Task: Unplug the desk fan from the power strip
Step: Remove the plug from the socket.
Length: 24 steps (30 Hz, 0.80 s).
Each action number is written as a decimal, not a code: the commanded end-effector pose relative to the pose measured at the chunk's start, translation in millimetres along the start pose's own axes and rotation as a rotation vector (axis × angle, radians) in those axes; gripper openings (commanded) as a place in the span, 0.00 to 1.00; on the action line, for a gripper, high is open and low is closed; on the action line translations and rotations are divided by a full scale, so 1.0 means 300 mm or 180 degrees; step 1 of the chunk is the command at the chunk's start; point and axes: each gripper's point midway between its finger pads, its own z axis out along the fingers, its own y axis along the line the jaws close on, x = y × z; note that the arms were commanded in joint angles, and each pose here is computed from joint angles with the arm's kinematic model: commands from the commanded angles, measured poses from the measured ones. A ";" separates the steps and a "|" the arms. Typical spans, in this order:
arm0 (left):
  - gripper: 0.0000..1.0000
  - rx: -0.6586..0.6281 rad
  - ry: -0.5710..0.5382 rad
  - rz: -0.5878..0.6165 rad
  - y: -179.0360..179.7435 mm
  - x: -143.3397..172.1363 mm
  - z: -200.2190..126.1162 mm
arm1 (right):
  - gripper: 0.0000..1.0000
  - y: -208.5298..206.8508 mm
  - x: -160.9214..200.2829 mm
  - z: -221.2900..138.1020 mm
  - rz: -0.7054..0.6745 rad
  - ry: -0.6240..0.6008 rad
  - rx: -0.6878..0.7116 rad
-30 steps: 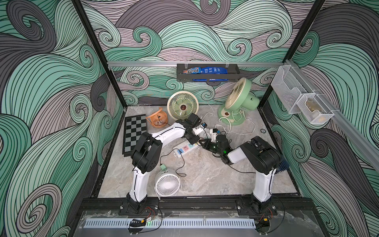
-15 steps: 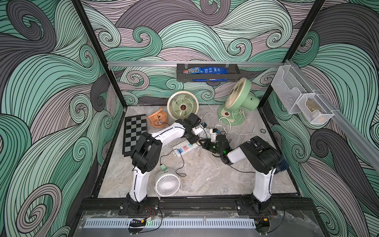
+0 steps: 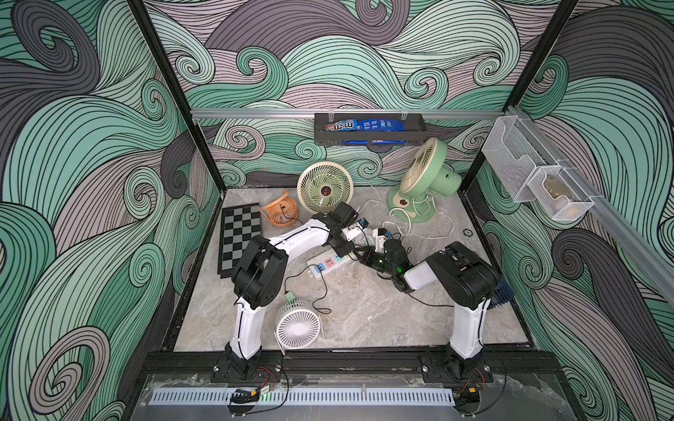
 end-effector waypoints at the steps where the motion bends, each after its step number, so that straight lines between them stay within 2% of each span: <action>1: 0.00 -0.0195 -0.0027 0.0116 0.016 -0.013 -0.029 | 0.03 -0.121 0.099 0.003 0.0137 0.0288 0.0397; 6: 0.00 0.0377 0.0000 -0.0338 -0.006 -0.008 -0.034 | 0.02 -0.117 0.095 0.007 0.0129 0.0287 0.0393; 7: 0.00 0.0394 0.0009 -0.0382 -0.004 -0.009 -0.031 | 0.02 -0.117 0.095 0.007 0.0132 0.0286 0.0392; 9: 0.00 0.0341 -0.0011 -0.0237 -0.008 -0.010 -0.027 | 0.02 -0.115 0.096 0.007 0.0130 0.0284 0.0392; 13: 0.00 -0.0048 -0.0025 0.0130 0.000 -0.009 -0.031 | 0.02 -0.117 0.098 0.008 0.0124 0.0286 0.0397; 15: 0.00 -0.0199 -0.0046 0.0144 0.016 -0.014 -0.038 | 0.02 -0.119 0.099 0.008 0.0124 0.0290 0.0397; 17: 0.00 -0.0116 -0.0036 0.0039 0.023 -0.009 -0.037 | 0.02 -0.120 0.101 0.009 0.0127 0.0297 0.0396; 21: 0.00 0.0316 0.0049 -0.0382 0.015 0.003 -0.027 | 0.02 -0.120 0.100 0.008 0.0131 0.0292 0.0393; 24: 0.00 0.0240 0.0010 -0.0194 0.008 0.000 -0.019 | 0.02 -0.119 0.102 0.006 0.0132 0.0293 0.0391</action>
